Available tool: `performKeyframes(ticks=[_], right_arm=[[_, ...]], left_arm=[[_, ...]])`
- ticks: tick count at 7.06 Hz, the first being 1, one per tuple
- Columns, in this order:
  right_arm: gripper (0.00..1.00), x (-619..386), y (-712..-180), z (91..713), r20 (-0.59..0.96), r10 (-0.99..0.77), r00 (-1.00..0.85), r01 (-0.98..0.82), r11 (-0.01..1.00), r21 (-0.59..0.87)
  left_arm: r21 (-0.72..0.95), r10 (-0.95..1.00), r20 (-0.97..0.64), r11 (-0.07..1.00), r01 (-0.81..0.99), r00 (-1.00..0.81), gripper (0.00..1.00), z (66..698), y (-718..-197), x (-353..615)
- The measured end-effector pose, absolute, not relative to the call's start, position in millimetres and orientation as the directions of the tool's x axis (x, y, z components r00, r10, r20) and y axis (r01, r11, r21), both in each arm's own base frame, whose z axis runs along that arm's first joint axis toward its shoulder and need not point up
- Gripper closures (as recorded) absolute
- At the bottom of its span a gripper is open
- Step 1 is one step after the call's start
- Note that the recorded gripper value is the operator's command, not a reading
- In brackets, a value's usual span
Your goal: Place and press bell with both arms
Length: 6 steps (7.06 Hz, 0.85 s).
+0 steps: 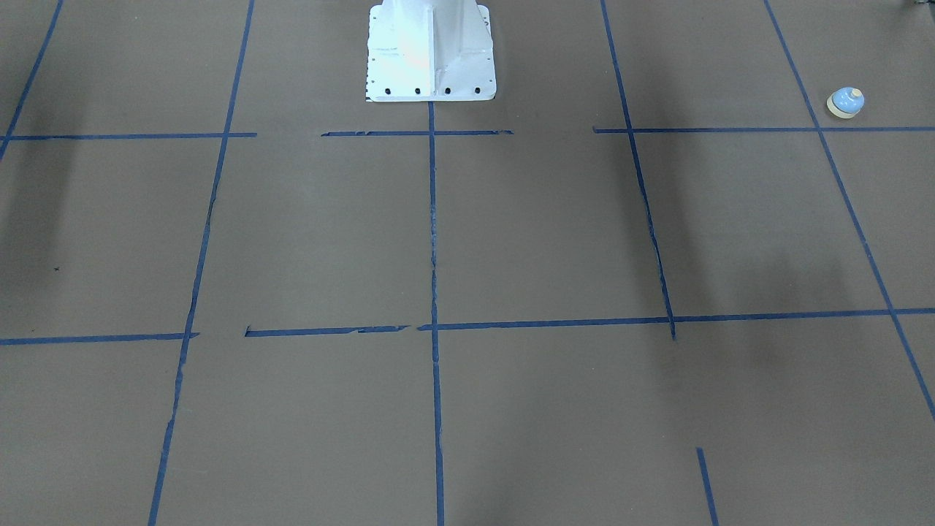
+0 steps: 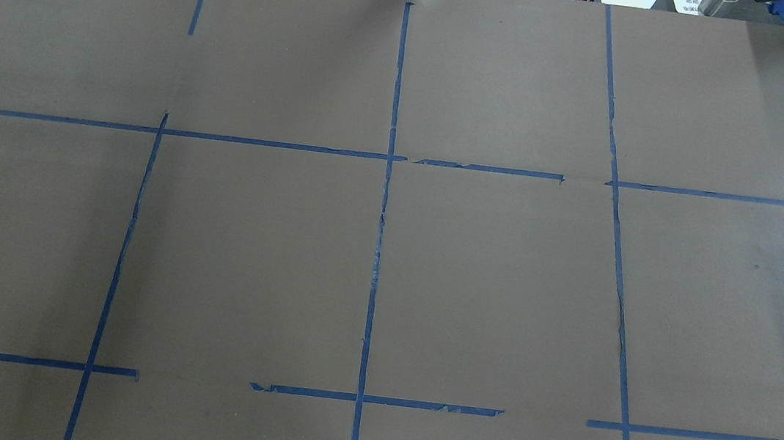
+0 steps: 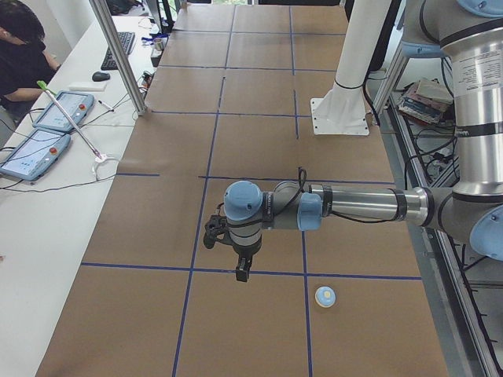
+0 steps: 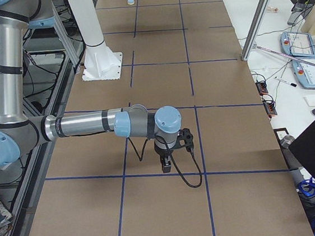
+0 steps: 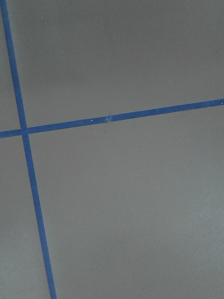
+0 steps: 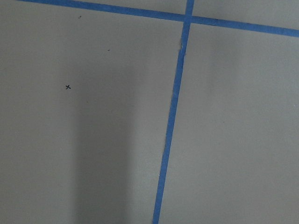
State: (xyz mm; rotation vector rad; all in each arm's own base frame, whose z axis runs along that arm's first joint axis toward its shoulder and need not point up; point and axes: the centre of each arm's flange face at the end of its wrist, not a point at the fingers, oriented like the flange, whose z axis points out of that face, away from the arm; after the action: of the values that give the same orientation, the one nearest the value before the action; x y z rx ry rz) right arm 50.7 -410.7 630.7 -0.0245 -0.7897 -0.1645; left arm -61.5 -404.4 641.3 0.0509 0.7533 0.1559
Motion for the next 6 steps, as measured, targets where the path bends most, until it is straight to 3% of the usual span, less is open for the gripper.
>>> performKeyframes(ticks=[6], right_arm=[[0.0,51,-411,630,0.708,-0.141,0.692,0.156,0.987,0.044]], left_arm=[[0.202,0.253,-0.686,0.967,-0.156,0.682,0.0,617,-430,-42]])
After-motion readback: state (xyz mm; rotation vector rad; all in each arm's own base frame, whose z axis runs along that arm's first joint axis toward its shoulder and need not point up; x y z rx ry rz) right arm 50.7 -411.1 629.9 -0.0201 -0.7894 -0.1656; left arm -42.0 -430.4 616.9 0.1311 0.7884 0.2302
